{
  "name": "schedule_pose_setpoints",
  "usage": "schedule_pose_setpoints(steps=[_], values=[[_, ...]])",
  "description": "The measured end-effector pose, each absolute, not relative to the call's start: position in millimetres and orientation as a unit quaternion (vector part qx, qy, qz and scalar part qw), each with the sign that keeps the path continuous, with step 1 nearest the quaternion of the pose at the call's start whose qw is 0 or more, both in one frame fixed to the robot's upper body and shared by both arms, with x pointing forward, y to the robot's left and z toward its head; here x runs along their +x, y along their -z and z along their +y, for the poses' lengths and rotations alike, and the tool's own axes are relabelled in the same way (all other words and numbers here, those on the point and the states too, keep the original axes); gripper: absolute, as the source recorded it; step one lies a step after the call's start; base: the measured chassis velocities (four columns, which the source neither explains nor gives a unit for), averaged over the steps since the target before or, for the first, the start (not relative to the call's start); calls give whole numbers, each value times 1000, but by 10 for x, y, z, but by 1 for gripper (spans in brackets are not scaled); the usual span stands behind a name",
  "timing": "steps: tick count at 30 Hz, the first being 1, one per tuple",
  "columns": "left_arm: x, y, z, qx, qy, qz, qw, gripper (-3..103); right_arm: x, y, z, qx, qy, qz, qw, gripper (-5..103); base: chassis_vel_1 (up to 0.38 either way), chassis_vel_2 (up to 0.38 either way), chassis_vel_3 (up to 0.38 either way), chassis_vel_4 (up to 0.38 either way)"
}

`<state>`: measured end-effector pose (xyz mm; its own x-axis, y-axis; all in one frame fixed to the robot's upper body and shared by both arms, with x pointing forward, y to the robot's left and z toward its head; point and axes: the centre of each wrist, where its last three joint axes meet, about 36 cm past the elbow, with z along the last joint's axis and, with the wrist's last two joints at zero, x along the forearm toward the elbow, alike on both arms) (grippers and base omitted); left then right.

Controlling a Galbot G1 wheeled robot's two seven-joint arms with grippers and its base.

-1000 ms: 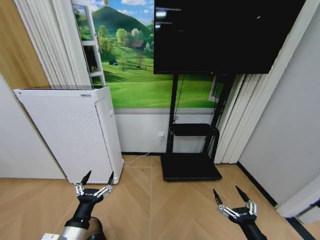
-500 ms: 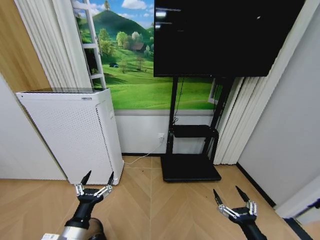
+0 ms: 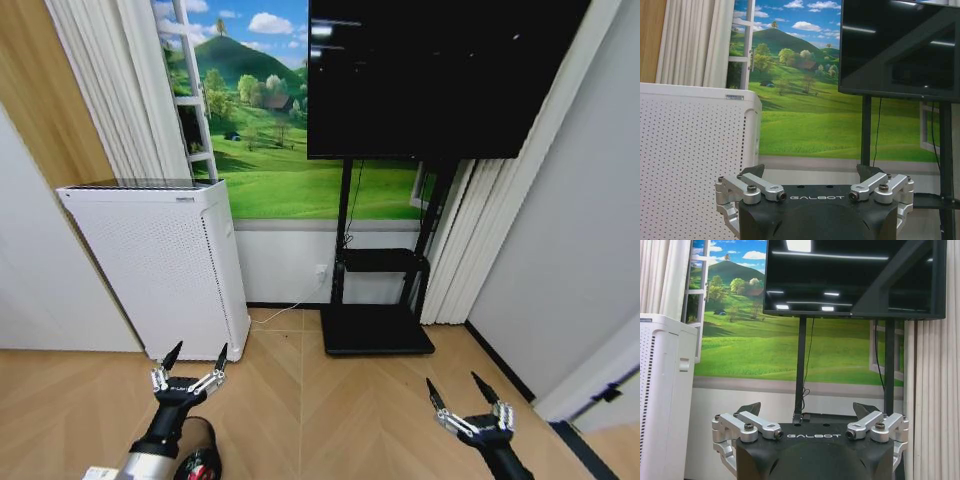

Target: Pick up the trash bin and place the garbage on the floor into it.

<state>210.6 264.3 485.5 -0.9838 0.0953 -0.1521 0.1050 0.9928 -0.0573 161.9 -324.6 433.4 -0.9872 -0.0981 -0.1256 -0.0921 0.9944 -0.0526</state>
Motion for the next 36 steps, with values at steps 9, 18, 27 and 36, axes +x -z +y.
schedule_pose_setpoints(steps=[9, 18, 27, 36], values=[[2106, -4854, 2643, 50, 33, 995, 75, 100, 1619, -4334, -3247, -48, 23, 997, 64, 100, 295, -187, -297, 180], [2106, -4854, 2644, 50, 32, 995, 75, 100, 1619, -4334, -3246, -48, 23, 997, 64, 100, 358, -98, -353, 104], [2106, -4854, 2643, 50, 33, 995, 75, 100, 1619, -4334, -3247, -48, 23, 997, 64, 100, 109, -82, -138, 67], [2106, -4854, 2643, 50, 33, 995, 75, 100, 1620, -4334, -3247, -48, 23, 997, 64, 100, -38, 8, 44, -7]])
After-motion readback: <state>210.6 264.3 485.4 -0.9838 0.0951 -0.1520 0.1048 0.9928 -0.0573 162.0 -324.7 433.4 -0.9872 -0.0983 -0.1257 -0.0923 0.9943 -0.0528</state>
